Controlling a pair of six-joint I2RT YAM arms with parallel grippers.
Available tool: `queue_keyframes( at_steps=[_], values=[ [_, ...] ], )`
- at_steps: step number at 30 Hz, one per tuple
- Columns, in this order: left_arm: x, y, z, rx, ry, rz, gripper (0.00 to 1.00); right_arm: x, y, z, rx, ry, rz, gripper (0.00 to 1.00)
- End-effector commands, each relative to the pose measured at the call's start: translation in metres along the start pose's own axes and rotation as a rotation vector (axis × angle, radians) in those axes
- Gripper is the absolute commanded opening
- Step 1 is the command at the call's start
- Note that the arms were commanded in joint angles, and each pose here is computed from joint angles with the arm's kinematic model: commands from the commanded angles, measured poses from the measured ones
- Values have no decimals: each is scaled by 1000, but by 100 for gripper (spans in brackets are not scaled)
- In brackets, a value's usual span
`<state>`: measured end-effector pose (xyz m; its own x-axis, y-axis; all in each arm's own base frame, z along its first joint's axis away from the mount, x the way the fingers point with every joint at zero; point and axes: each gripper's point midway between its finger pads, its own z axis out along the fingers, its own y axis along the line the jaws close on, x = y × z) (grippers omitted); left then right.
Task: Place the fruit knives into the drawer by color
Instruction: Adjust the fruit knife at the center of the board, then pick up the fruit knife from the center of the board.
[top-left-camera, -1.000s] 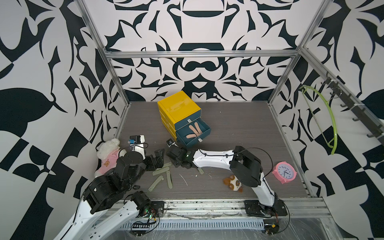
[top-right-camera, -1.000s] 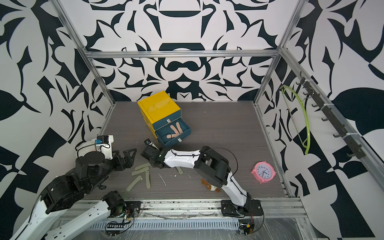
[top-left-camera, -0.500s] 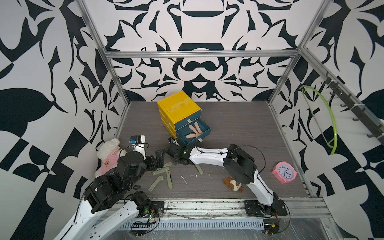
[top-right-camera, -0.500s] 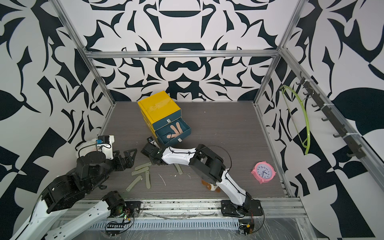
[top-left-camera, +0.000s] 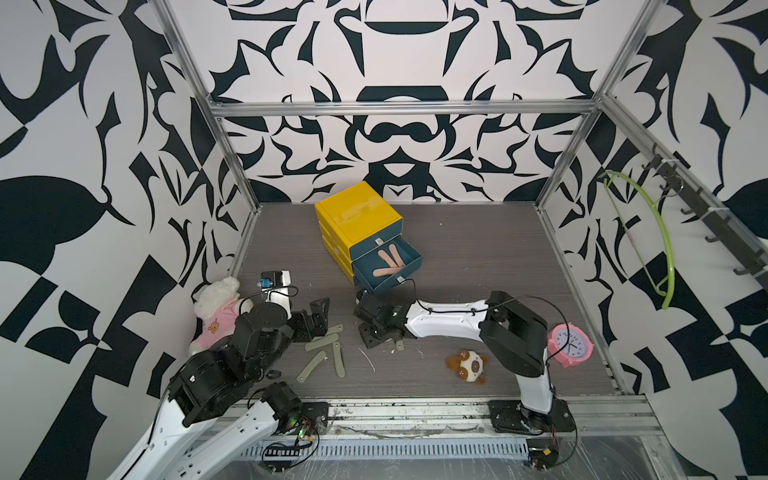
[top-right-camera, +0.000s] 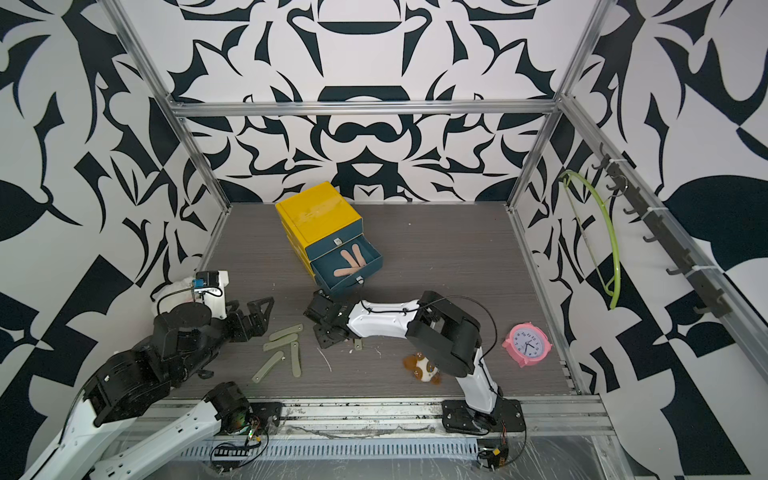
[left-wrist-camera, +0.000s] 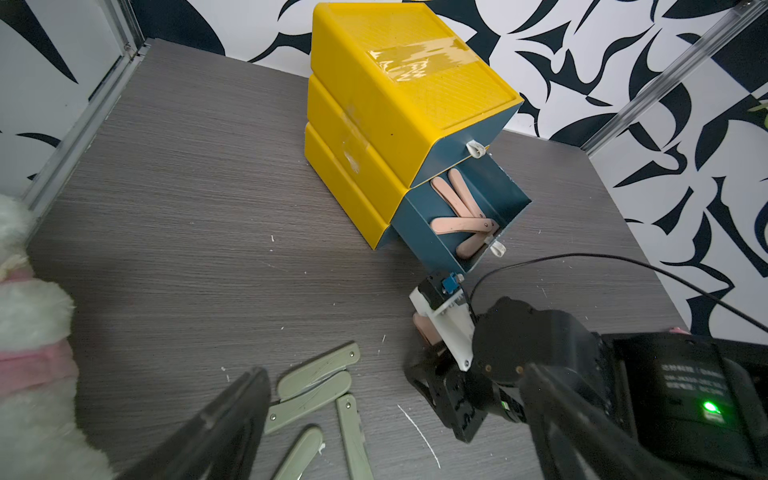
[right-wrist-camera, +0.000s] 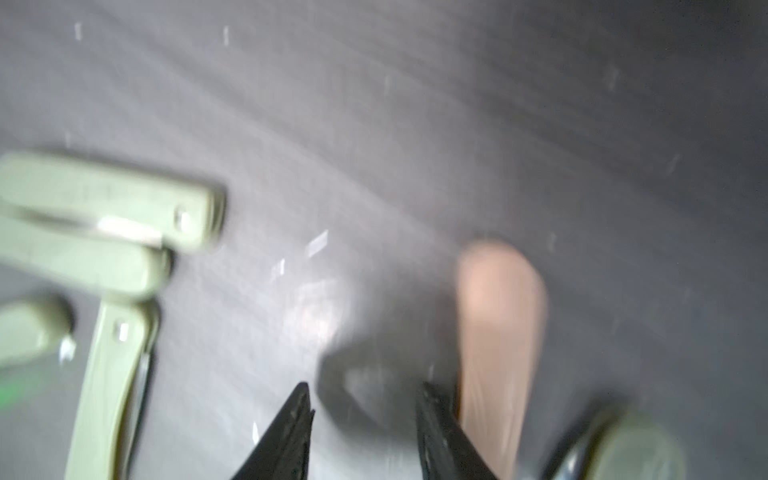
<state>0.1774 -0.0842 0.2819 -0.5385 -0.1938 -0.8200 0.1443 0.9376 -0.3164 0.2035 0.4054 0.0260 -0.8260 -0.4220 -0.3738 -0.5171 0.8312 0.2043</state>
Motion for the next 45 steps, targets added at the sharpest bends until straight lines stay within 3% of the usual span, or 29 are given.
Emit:
queue_keyframes(
  at_steps=[1, 8, 12, 26, 37, 45],
  values=[
    [4, 1, 6, -8, 8, 19, 99, 14, 3, -25, -25, 23, 14, 44],
    [5, -2, 8, 0, 12, 19, 99, -12, -1, -77, -30, -143, 2, 44],
    [5, -2, 8, -1, 10, 25, 99, -14, 0, -88, -28, -127, -39, 44],
    [10, 1, 7, -1, 19, 22, 99, -28, -34, -35, 175, -125, -74, 43],
    [13, 1, 11, -3, 25, 23, 99, -12, -44, -10, 203, -36, -83, 42],
    [13, 2, 10, -7, 27, 24, 99, 2, -46, -1, 202, 14, -93, 27]
  ],
)
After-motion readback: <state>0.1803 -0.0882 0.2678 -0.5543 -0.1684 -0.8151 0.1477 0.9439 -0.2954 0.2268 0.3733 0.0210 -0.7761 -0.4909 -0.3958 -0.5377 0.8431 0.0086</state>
